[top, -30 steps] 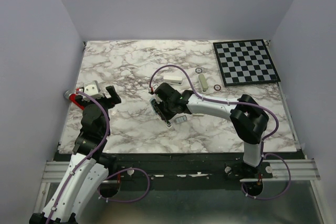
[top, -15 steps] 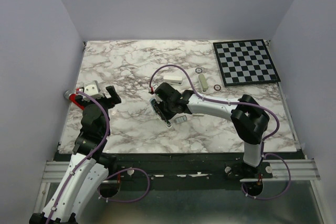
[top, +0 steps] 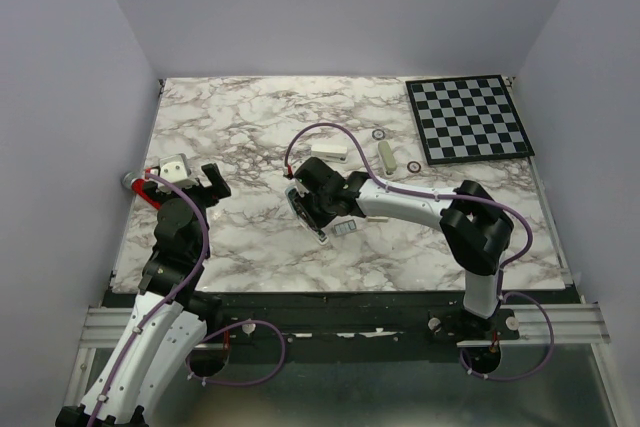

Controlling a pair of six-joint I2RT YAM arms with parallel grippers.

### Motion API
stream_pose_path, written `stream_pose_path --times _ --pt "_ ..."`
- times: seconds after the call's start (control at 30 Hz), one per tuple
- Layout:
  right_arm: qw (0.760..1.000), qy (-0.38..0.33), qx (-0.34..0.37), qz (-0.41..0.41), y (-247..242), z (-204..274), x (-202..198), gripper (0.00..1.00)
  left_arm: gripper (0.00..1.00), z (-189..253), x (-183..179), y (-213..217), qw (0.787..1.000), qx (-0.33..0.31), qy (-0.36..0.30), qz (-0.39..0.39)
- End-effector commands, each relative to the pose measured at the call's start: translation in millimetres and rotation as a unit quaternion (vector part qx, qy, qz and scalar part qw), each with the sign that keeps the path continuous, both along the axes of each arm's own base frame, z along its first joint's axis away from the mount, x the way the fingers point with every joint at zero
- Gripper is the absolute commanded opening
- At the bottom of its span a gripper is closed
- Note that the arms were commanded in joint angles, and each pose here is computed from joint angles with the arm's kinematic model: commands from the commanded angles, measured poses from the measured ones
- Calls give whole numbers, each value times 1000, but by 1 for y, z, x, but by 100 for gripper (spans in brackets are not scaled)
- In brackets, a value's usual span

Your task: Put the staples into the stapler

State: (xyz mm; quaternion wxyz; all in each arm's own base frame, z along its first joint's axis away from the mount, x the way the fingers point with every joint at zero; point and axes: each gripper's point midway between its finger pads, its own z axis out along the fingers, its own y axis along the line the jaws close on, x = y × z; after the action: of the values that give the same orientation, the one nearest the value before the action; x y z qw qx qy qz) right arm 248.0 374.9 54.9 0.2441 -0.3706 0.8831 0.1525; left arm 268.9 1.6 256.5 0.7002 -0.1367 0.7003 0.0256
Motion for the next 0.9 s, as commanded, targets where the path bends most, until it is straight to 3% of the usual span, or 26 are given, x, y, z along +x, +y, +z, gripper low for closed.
stream_pose_path --times 0.0,0.87 --pt "1000 -10 0 7 2 3 1 21 99 -1 0 -3 1000 0 0 -9" --pt "999 9 -29 26 -6 -18 -11 21 99 -1 0 -4 1000 -1 -1 -11"
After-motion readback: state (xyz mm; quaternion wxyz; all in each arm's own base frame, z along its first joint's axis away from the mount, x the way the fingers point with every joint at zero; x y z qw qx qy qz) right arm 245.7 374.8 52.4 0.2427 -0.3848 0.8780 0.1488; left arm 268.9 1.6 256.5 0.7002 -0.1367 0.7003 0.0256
